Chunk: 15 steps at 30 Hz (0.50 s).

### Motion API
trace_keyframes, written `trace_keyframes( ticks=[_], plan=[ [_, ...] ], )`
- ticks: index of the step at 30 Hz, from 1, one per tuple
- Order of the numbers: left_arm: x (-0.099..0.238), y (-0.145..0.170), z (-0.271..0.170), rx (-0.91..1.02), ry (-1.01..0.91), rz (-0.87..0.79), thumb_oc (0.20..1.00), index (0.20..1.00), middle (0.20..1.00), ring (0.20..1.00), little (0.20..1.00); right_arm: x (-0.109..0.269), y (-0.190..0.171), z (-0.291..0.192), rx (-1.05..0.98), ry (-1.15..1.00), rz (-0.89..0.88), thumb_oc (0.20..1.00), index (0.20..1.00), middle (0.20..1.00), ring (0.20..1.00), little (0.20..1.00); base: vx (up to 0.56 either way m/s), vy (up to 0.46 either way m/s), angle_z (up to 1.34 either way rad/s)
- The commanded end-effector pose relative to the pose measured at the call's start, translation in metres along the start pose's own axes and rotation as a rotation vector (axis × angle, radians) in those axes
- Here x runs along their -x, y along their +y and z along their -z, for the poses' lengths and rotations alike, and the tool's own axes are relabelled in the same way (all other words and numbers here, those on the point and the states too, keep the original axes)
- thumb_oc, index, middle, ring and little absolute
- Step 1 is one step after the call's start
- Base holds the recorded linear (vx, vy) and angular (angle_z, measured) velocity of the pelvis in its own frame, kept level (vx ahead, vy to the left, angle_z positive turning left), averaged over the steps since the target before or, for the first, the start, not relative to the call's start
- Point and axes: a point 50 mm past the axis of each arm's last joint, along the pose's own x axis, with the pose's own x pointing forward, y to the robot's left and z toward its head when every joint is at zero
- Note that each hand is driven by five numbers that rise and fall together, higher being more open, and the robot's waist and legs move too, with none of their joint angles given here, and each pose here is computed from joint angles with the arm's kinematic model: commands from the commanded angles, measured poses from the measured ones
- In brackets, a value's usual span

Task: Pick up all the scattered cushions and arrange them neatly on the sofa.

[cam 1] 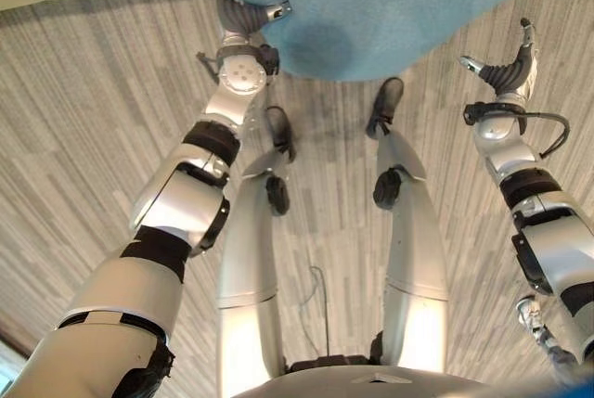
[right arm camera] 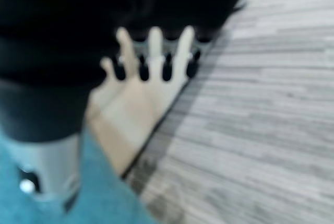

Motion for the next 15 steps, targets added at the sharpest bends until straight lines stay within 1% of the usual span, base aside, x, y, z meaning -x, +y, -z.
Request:
trace_keyframes(
  ticks=[1, 4, 5, 6, 9, 11, 12, 15],
  plan=[
    [0.017, -0.035, -0.013, 0.088, -0.086, 0.100, 1.000, 1.000, 1.000, 1.000, 1.000, 0.003, -0.008, 0.015, 0.071, 0.018, 0.025, 1.000, 1.000, 1.000, 1.000, 1.000, 0.00, -0.054, 0.04],
    [0.018, -0.036, -0.015, 0.096, -0.097, 0.112, 1.000, 1.000, 1.000, 1.000, 1.000, -0.001, -0.008, 0.011, 0.066, 0.015, 0.018, 1.000, 1.000, 1.000, 1.000, 1.000, 0.00, -0.029, 0.02],
    [0.018, -0.037, -0.020, 0.106, -0.116, 0.122, 1.000, 1.000, 1.000, 1.000, 1.000, -0.007, -0.009, 0.002, 0.054, 0.001, 0.018, 1.000, 1.000, 1.000, 1.000, 1.000, 0.00, -0.068, 0.04],
    [0.018, -0.037, -0.026, 0.121, -0.144, 0.133, 1.000, 1.000, 1.000, 1.000, 1.000, -0.016, -0.014, -0.009, 0.044, -0.011, 0.055, 1.000, 1.000, 1.000, 1.000, 1.000, 0.00, -0.069, 0.05],
    [0.021, -0.039, -0.029, 0.121, -0.163, 0.133, 1.000, 1.000, 1.000, 1.000, 1.000, -0.023, -0.019, -0.022, -0.019, 0.008, 0.143, 1.000, 1.000, 1.000, 1.000, 1.000, 0.01, -0.012, 0.05],
    [0.023, -0.040, -0.028, 0.130, -0.161, 0.131, 1.000, 1.000, 1.000, 1.000, 1.000, -0.024, -0.017, -0.026, -0.036, 0.011, 0.163, 1.000, 1.000, 1.000, 1.000, 1.000, 0.00, -0.004, 0.02],
    [0.025, -0.043, -0.026, 0.136, -0.150, 0.132, 1.000, 1.000, 1.000, 1.000, 1.000, -0.023, -0.015, -0.028, -0.080, 0.026, 0.177, 1.000, 1.000, 1.000, 1.000, 1.000, 0.00, 0.000, 0.00],
    [0.027, -0.044, -0.026, 0.143, -0.150, 0.139, 1.000, 1.000, 1.000, 1.000, 1.000, -0.023, -0.014, -0.029, -0.118, 0.036, 0.167, 1.000, 1.000, 1.000, 1.000, 1.000, 0.01, -0.002, 0.02]
  ],
)
